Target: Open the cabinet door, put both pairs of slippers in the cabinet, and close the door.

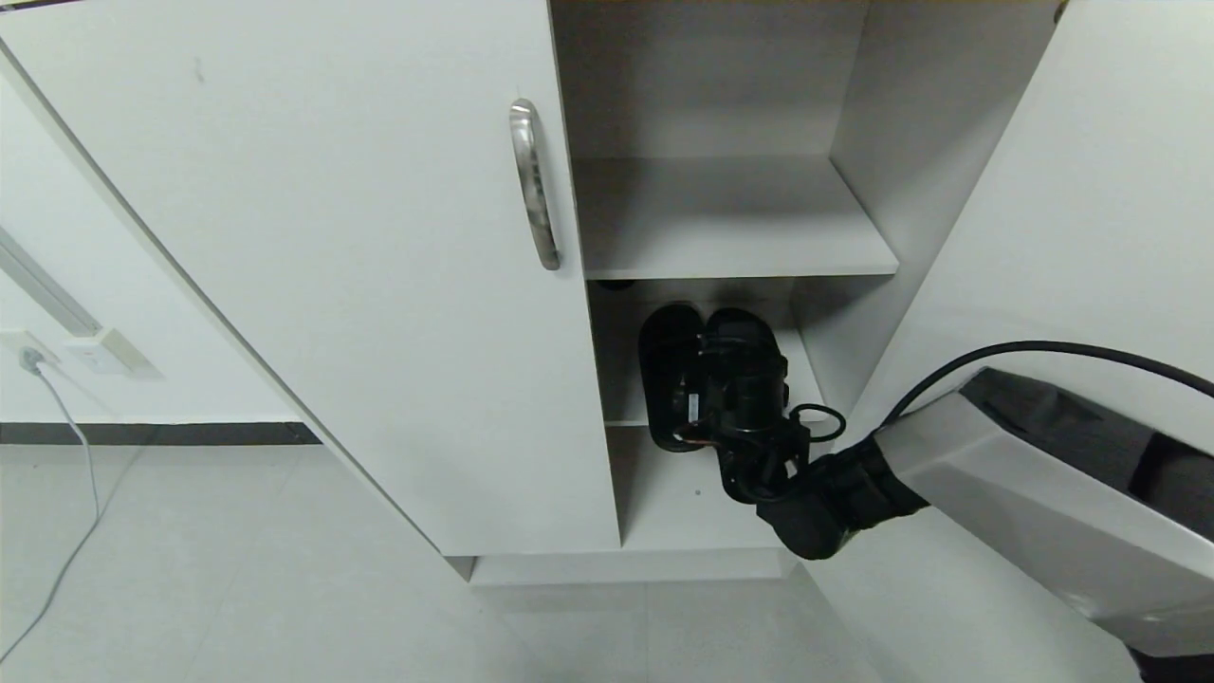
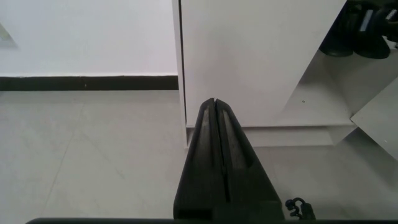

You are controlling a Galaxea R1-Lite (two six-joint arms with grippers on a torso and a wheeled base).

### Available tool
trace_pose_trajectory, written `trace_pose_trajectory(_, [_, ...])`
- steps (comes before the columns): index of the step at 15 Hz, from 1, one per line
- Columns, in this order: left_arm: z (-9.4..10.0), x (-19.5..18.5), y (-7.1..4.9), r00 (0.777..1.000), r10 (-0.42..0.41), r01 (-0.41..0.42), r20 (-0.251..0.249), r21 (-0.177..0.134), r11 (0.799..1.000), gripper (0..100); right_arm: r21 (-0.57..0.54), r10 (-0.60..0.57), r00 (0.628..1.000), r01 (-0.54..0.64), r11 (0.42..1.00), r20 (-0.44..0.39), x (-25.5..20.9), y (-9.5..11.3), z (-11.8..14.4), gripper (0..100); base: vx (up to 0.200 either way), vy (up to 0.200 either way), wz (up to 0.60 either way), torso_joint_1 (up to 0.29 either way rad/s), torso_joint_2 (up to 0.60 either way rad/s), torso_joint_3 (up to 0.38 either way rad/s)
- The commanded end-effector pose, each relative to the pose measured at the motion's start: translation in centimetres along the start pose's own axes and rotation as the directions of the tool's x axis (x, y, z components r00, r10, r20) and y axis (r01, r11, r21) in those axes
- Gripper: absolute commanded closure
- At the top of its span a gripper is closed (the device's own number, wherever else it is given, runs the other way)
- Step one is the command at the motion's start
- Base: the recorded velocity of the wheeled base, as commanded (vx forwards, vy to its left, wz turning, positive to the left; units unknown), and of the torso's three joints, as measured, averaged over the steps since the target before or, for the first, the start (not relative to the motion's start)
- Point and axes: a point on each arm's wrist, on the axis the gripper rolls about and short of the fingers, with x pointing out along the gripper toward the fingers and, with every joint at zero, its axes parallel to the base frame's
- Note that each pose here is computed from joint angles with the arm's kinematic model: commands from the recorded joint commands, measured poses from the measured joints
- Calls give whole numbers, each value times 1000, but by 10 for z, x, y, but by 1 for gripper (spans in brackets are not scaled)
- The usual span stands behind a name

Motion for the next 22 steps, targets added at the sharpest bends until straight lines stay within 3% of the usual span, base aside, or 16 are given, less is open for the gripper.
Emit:
trace_pose_trajectory(1, [0,0,0,1000,0,0,-1,1,1000,100,19,50,998,-50,999,25,-46,-7,23,0,0,0,0,0,0,0])
trace_pose_trajectory(6, [0,0,0,1000,-4,4,-1,1,1000,100,7,126,992,-126,992,15,-95,-12,23,0,-80,0,0,0,0,0])
trace_pose_trajectory(10, [0,0,0,1000,-4,4,-1,2,1000,100,8,133,991,-133,991,16,-97,-10,24,0,-200,0,0,-2,0,1])
trace_pose_trajectory(22, [0,0,0,1000,-7,7,-2,4,1000,100,3,141,990,-141,990,16,-97,-7,23,0,0,0,0,0,0,9])
